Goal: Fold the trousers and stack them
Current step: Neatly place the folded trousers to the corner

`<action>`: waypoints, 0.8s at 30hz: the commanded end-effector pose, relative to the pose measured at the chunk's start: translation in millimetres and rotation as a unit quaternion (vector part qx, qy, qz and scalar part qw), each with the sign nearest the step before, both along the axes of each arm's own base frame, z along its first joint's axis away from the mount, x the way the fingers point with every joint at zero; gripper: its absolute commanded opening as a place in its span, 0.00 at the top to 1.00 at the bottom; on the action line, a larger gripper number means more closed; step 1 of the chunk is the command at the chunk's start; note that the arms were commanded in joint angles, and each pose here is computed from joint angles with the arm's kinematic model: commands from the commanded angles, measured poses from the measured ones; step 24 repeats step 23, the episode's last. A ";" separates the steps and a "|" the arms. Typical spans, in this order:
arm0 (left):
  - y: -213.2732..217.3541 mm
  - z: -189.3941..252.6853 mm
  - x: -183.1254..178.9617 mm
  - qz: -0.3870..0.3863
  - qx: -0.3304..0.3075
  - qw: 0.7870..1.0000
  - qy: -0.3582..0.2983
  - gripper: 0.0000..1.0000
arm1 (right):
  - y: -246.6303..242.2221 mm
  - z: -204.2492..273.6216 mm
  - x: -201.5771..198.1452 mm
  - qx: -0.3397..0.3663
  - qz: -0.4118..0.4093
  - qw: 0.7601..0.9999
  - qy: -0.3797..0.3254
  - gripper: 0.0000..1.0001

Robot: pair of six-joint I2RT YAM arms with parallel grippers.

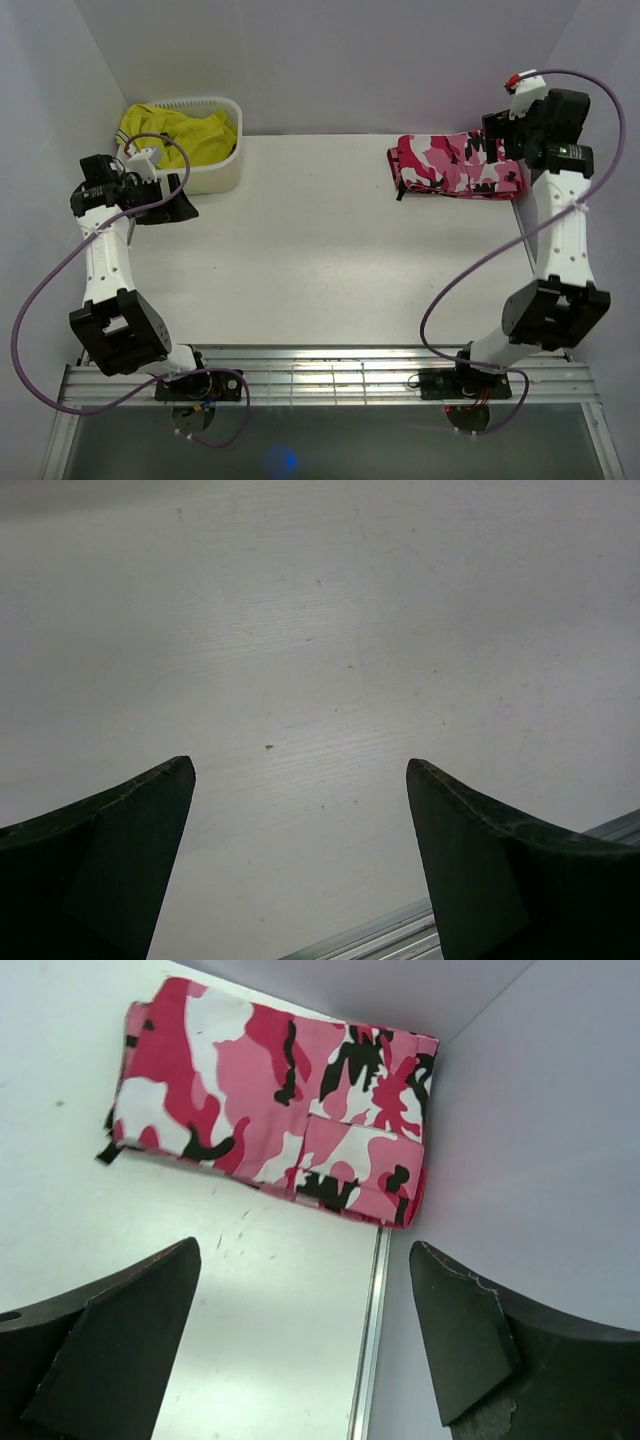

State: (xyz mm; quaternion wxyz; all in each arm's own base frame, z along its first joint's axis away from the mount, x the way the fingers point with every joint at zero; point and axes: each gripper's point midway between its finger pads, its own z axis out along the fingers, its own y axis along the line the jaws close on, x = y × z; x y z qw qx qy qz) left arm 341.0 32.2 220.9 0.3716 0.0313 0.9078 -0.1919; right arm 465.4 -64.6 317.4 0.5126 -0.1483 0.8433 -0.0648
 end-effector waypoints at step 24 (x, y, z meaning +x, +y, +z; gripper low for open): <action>-71.8 -55.4 -65.8 -0.090 0.040 0.995 0.037 0.02 | 97.8 -161.0 -265.5 0.102 0.174 0.949 0.241 0.10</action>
